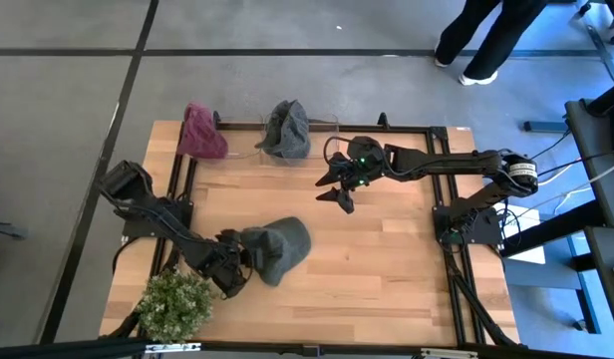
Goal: Pick and place caps into container
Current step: Put the blue cap into the right transparent container
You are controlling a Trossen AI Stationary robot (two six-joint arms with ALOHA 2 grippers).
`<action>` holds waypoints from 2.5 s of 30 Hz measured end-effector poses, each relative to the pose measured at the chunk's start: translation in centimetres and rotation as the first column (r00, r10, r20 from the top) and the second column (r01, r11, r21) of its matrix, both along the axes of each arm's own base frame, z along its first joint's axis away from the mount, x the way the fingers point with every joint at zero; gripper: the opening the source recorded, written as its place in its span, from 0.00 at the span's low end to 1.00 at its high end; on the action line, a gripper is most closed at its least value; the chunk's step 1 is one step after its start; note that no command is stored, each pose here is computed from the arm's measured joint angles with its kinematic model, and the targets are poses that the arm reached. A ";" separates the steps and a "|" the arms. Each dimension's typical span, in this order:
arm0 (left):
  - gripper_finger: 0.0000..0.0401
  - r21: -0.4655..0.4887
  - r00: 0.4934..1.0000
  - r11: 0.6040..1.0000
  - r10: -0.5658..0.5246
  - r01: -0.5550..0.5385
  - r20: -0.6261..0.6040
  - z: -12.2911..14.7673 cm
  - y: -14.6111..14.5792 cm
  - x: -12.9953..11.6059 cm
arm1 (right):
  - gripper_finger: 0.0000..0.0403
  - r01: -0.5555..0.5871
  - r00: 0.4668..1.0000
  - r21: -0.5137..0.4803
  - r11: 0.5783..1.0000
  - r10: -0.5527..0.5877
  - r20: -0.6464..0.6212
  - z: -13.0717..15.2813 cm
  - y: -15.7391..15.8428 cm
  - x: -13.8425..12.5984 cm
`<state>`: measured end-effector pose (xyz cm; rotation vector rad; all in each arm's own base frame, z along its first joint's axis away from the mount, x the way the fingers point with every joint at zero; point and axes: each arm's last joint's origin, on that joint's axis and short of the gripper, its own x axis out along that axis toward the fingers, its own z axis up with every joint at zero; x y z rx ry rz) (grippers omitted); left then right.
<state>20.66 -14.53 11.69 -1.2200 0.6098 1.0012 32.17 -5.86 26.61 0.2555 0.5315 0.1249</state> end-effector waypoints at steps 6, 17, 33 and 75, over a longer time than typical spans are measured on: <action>0.42 0.059 0.998 0.998 -0.036 0.034 0.047 0.0 -0.1 0.3 | 0.58 0.012 1.000 0.022 1.000 -0.012 -0.005 0.0 0.0 0.0; 0.28 0.076 0.998 0.996 -0.049 0.046 0.038 -0.1 0.0 0.3 | 0.58 0.012 1.000 0.019 1.000 -0.012 -0.005 0.0 0.0 0.0; 0.06 0.185 0.947 0.979 -0.141 0.089 0.289 6.6 1.7 0.2 | 0.58 -0.103 0.993 0.063 0.993 0.099 0.067 1.0 -0.1 -0.4; 0.06 0.603 0.447 0.499 -0.859 0.622 0.250 28.5 32.9 10.0 | 0.58 0.094 0.992 0.001 0.996 -0.094 -0.086 4.3 -1.5 -7.2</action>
